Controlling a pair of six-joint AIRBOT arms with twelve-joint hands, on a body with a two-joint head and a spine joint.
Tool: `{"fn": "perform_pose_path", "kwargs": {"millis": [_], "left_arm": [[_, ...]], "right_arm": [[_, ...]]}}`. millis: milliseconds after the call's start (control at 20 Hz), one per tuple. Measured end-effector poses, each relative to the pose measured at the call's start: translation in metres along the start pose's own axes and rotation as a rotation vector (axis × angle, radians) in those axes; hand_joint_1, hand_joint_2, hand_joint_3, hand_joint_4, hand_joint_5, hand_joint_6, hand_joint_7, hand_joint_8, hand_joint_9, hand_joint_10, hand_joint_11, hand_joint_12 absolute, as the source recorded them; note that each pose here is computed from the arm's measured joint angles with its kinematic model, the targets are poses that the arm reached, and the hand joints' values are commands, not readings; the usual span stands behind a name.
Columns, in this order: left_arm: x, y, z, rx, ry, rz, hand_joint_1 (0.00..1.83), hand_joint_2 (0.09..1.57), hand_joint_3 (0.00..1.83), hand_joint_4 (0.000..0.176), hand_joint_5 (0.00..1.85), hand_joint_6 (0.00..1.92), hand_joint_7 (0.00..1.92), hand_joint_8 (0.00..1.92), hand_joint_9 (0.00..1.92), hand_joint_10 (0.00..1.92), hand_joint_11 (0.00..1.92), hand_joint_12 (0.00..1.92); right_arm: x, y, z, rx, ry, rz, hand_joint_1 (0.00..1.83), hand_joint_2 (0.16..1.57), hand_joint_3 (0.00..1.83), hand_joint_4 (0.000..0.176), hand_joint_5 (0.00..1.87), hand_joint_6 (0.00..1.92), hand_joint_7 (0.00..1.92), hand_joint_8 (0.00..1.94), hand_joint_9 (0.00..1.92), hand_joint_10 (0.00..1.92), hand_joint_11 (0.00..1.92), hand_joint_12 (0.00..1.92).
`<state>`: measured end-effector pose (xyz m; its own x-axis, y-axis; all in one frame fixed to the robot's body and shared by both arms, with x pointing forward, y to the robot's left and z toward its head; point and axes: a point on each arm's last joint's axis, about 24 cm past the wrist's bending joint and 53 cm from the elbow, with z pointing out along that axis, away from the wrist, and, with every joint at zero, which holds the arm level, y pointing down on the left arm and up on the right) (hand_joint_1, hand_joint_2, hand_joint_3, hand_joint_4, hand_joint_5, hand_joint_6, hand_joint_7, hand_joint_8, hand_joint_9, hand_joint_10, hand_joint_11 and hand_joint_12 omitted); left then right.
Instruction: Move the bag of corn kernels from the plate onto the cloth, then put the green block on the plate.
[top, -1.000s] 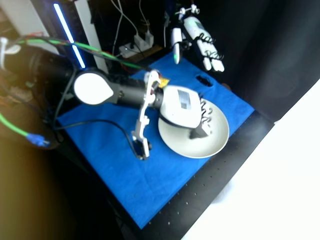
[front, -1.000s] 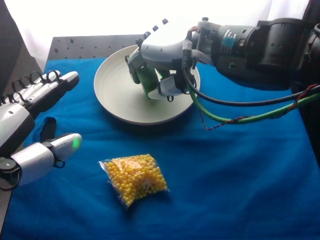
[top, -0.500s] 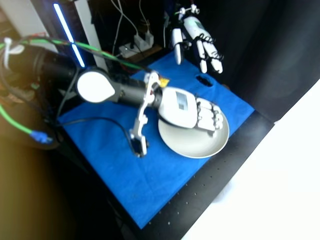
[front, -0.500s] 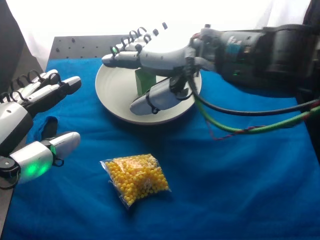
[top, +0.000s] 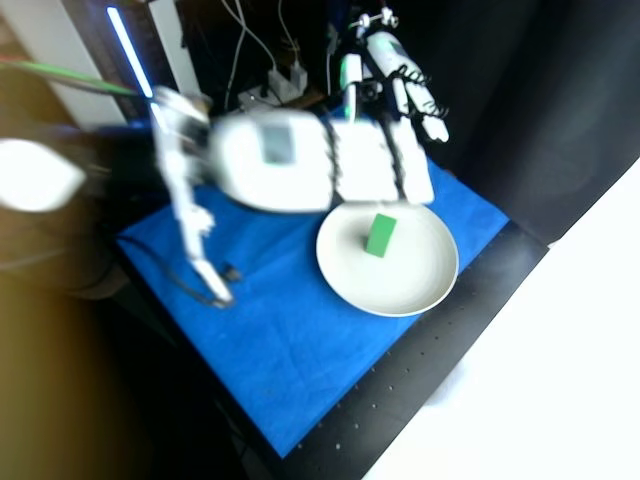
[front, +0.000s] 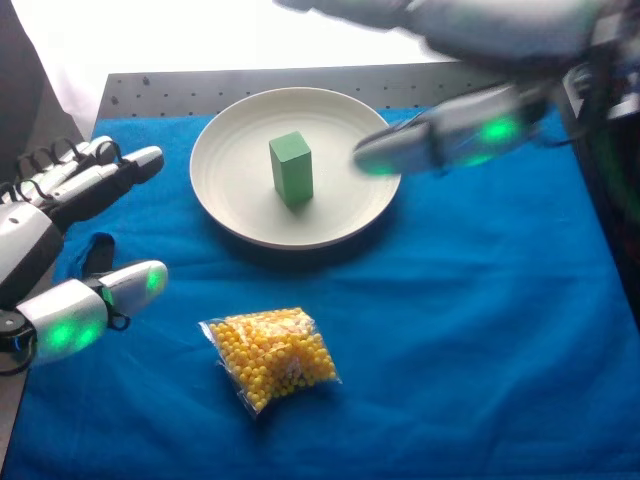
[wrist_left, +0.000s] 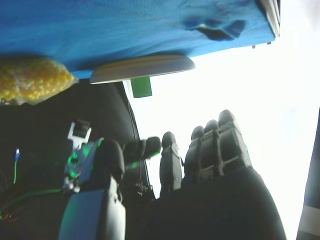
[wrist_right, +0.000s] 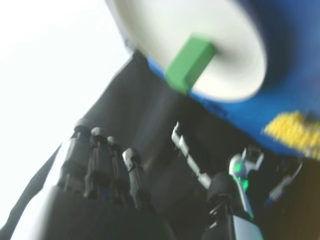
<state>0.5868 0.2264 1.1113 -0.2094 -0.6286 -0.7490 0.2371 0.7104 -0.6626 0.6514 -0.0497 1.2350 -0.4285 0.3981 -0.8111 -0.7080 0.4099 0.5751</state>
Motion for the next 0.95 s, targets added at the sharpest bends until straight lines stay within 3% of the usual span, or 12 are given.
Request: {"fn": "perform_pose_path", "kwargs": {"millis": [100, 250, 300, 350, 400, 450, 500, 600, 700, 850, 900, 950], "left_arm": [[-0.003, -0.002, 0.000, 0.009, -0.005, 0.008, 0.50, 1.25, 0.00, 0.176, 0.15, 0.00, 0.00, 0.00, 0.00, 0.00, 0.00, 0.00], [-0.014, -0.006, -0.001, 0.019, -0.021, 0.022, 0.34, 1.23, 0.00, 0.176, 0.08, 0.00, 0.00, 0.00, 0.00, 0.00, 0.00, 0.00], [-0.017, -0.009, -0.001, 0.033, -0.027, 0.030, 0.33, 1.23, 0.00, 0.176, 0.08, 0.00, 0.00, 0.00, 0.00, 0.00, 0.00, 0.00], [-0.024, -0.014, -0.002, 0.051, -0.044, 0.040, 0.33, 1.23, 0.00, 0.176, 0.08, 0.00, 0.00, 0.00, 0.00, 0.00, 0.00, 0.00], [-0.028, -0.016, -0.001, 0.058, -0.059, 0.042, 0.30, 1.23, 0.00, 0.176, 0.06, 0.00, 0.00, 0.00, 0.00, 0.00, 0.00, 0.00], [-0.032, -0.017, -0.002, 0.064, -0.069, 0.048, 0.31, 1.26, 0.01, 0.173, 0.02, 0.00, 0.00, 0.00, 0.00, 0.00, 0.00, 0.00], [-0.035, -0.020, -0.002, 0.073, -0.076, 0.052, 0.34, 1.27, 0.01, 0.170, 0.00, 0.00, 0.00, 0.00, 0.00, 0.00, 0.00, 0.00], [-0.041, -0.026, -0.003, 0.099, -0.090, 0.063, 0.36, 1.25, 0.00, 0.176, 0.00, 0.00, 0.00, 0.00, 0.00, 0.00, 0.00, 0.00], [-0.048, -0.029, -0.002, 0.108, -0.108, 0.068, 0.38, 1.27, 0.01, 0.152, 0.00, 0.00, 0.00, 0.00, 0.00, 0.00, 0.00, 0.00], [-0.061, -0.038, -0.005, 0.134, -0.139, 0.091, 0.27, 1.25, 0.00, 0.176, 0.00, 0.00, 0.00, 0.00, 0.00, 0.00, 0.00, 0.00], [-0.065, -0.039, -0.006, 0.136, -0.145, 0.101, 0.24, 1.24, 0.00, 0.176, 0.00, 0.00, 0.00, 0.00, 0.00, 0.00, 0.00, 0.00], [-0.069, -0.040, -0.007, 0.136, -0.160, 0.107, 0.21, 1.26, 0.01, 0.162, 0.00, 0.00, 0.00, 0.00, 0.00, 0.00, 0.00, 0.00]], "right_arm": [[-0.009, -0.003, -0.026, -0.003, -0.035, 0.034, 0.28, 1.12, 0.02, 0.140, 0.00, 0.00, 0.00, 0.00, 0.00, 0.00, 0.00, 0.00], [-0.002, -0.023, -0.072, 0.075, -0.033, 0.060, 0.18, 1.08, 0.00, 0.090, 0.00, 0.00, 0.00, 0.00, 0.00, 0.00, 0.00, 0.00], [-0.005, -0.025, -0.082, 0.092, -0.053, 0.065, 0.17, 1.12, 0.02, 0.036, 0.00, 0.00, 0.00, 0.00, 0.00, 0.00, 0.00, 0.00], [-0.011, -0.026, -0.099, 0.119, -0.087, 0.060, 0.21, 1.14, 0.02, 0.031, 0.00, 0.00, 0.00, 0.00, 0.00, 0.00, 0.00, 0.00], [-0.013, -0.025, -0.109, 0.132, -0.104, 0.049, 0.24, 1.16, 0.03, 0.045, 0.00, 0.00, 0.00, 0.00, 0.00, 0.00, 0.00, 0.00], [-0.013, -0.026, -0.117, 0.142, -0.117, 0.049, 0.23, 1.16, 0.02, 0.111, 0.00, 0.00, 0.00, 0.00, 0.00, 0.00, 0.00, 0.00], [-0.010, -0.030, -0.124, 0.157, -0.127, 0.064, 0.24, 1.17, 0.02, 0.104, 0.00, 0.00, 0.00, 0.00, 0.00, 0.00, 0.00, 0.00], [0.002, -0.039, -0.137, 0.194, -0.131, 0.097, 0.22, 1.16, 0.01, 0.131, 0.00, 0.00, 0.00, 0.00, 0.00, 0.00, 0.00, 0.00], [0.010, -0.040, -0.146, 0.203, -0.140, 0.127, 0.21, 1.17, 0.01, 0.108, 0.00, 0.00, 0.00, 0.00, 0.00, 0.00, 0.00, 0.00], [-0.001, -0.030, -0.160, 0.188, -0.207, 0.130, 0.22, 1.21, 0.02, 0.051, 0.00, 0.00, 0.00, 0.00, 0.00, 0.00, 0.00, 0.00], [-0.005, -0.027, -0.164, 0.191, -0.228, 0.120, 0.24, 1.21, 0.02, 0.053, 0.00, 0.00, 0.00, 0.00, 0.00, 0.00, 0.00, 0.00], [-0.011, -0.025, -0.169, 0.194, -0.249, 0.102, 0.36, 1.20, 0.01, 0.100, 0.00, 0.00, 0.00, 0.00, 0.00, 0.00, 0.00, 0.00]]}}
